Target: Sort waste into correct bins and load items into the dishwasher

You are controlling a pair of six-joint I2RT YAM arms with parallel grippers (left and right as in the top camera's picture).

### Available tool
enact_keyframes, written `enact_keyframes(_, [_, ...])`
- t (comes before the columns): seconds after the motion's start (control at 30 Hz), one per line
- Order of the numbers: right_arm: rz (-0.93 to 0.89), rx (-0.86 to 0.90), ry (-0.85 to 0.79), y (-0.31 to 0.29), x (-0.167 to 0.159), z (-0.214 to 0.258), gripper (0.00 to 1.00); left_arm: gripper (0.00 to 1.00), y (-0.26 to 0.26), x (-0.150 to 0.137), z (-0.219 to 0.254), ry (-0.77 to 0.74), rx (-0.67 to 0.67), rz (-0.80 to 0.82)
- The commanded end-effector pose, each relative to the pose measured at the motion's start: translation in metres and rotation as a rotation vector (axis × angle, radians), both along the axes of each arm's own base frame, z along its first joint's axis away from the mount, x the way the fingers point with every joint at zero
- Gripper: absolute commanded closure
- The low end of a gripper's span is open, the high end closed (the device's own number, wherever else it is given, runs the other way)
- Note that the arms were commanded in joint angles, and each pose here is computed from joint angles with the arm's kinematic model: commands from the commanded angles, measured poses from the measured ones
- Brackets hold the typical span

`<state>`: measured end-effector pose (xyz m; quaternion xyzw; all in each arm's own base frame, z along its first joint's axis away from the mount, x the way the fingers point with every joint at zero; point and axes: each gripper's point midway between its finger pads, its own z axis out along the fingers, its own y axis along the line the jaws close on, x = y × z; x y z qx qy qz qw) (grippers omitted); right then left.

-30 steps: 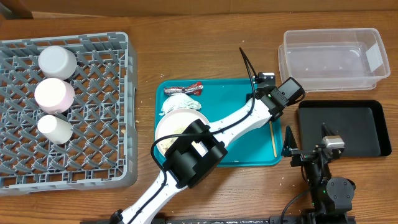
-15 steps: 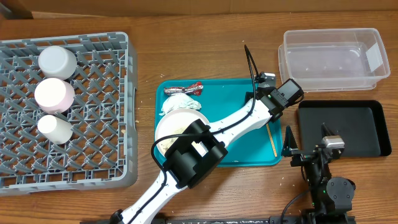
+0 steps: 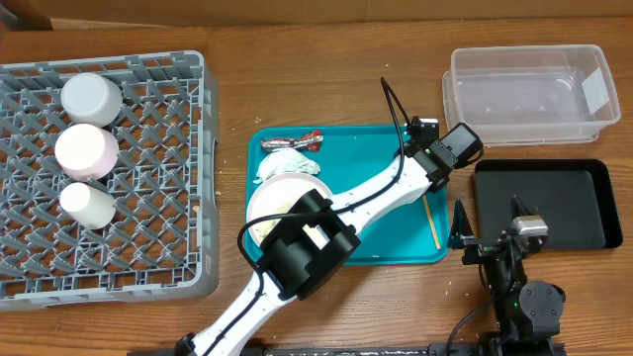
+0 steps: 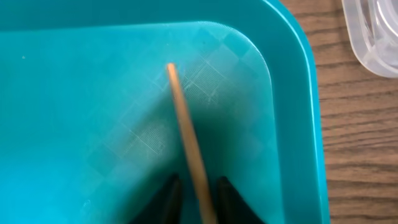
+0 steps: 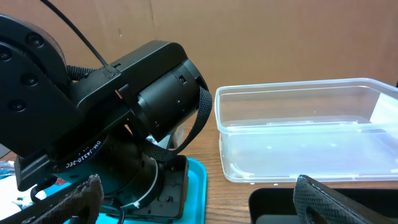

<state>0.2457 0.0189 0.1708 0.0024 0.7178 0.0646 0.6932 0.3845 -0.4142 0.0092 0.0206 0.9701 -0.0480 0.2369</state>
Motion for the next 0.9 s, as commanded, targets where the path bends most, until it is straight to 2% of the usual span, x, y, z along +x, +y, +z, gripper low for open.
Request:
enact_keyframes(0.0, [-0.009,-0.007,-0.007,-0.002,0.000,-0.001,0.00,0.86,0.004,-0.009,-0.015,0.083,-0.012,0.008])
enact_keyframes(0.17, [-0.009,-0.006,-0.007,-0.002,0.000,-0.001,0.00,0.87,0.009,-0.005,-0.008,0.088,-0.007,0.020])
enact_keyframes(0.3, [-0.009,-0.007,-0.007,-0.002,0.000,-0.001,0.00,0.96,0.017,0.001,0.001,0.094,0.001,0.037])
enact_keyframes(0.57, [-0.009,-0.007,-0.007,-0.002,0.000,-0.001,0.00,0.96,0.042,0.020,0.047,0.110,0.041,0.049])
enact_keyframes(0.77, [-0.009,-0.007,-0.007,-0.002,0.000,-0.001,0.00,0.96,0.088,0.041,0.102,0.109,0.135,-0.020])
enact_keyframes(0.87, [-0.009,-0.007,-0.007,-0.002,0.000,-0.001,0.00,0.96,0.130,0.049,0.125,0.120,0.208,0.018])
